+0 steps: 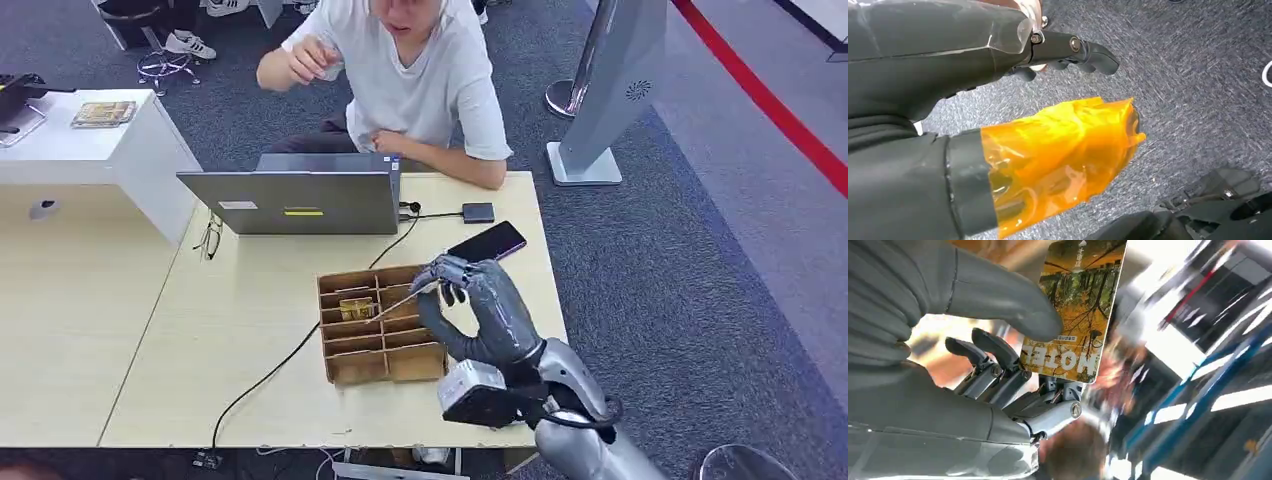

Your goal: Pass the card to the sensor for recognition and then transmit it.

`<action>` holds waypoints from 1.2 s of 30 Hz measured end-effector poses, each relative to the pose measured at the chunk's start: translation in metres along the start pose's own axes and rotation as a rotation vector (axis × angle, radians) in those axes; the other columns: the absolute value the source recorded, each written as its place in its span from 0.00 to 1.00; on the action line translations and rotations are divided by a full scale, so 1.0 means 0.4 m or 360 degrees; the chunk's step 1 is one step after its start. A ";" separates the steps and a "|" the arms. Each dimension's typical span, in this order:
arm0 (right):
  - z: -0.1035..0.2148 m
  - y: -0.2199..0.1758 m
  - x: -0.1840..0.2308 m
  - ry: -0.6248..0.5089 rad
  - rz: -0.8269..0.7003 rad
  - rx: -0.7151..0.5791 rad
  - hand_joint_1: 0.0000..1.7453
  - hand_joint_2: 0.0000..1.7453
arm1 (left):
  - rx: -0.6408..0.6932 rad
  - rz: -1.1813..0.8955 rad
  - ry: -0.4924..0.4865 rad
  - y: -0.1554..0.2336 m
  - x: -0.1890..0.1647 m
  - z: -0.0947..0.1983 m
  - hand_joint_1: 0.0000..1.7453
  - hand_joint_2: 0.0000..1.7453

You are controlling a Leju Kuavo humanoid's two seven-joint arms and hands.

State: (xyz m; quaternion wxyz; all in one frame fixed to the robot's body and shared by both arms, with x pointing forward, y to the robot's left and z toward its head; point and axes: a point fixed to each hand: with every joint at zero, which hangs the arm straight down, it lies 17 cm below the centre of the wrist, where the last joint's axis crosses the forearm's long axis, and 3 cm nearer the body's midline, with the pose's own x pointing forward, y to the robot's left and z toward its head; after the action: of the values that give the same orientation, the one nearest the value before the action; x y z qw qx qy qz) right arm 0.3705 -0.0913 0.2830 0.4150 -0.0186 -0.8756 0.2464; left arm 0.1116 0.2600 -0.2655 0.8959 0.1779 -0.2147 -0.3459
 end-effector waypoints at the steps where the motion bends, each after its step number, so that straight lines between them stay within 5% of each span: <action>1: 0.009 0.012 0.003 0.0004 -0.0112 0.0038 1.00 1.00 | 0.0001 0.0001 -0.0001 0.000 0.000 0.000 0.00 0.00; 7: 0.088 0.060 -0.016 0.0094 -0.0607 0.0266 1.00 1.00 | 0.0010 0.0005 -0.0005 0.004 0.000 -0.001 0.00 0.00; 15: 0.203 0.069 -0.118 0.0349 -0.0841 0.0454 1.00 1.00 | 0.0019 0.0000 -0.0001 0.010 -0.006 -0.002 0.00 0.00; 33: 0.319 0.049 -0.253 0.0658 -0.0777 0.0640 1.00 1.00 | 0.0031 0.0027 0.0009 0.020 -0.011 -0.006 0.00 0.00; 36: 0.299 0.056 -0.305 0.0758 -0.0670 0.0720 1.00 1.00 | 0.0046 0.0110 0.0055 0.064 0.052 -0.035 0.00 0.00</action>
State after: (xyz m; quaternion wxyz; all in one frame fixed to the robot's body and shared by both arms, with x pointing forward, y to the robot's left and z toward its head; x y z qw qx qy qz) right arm 0.3585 -0.1502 0.1216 0.6417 0.1967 -0.6630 0.3315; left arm 0.1467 0.2658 -0.2601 0.9082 0.1891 -0.2102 -0.3085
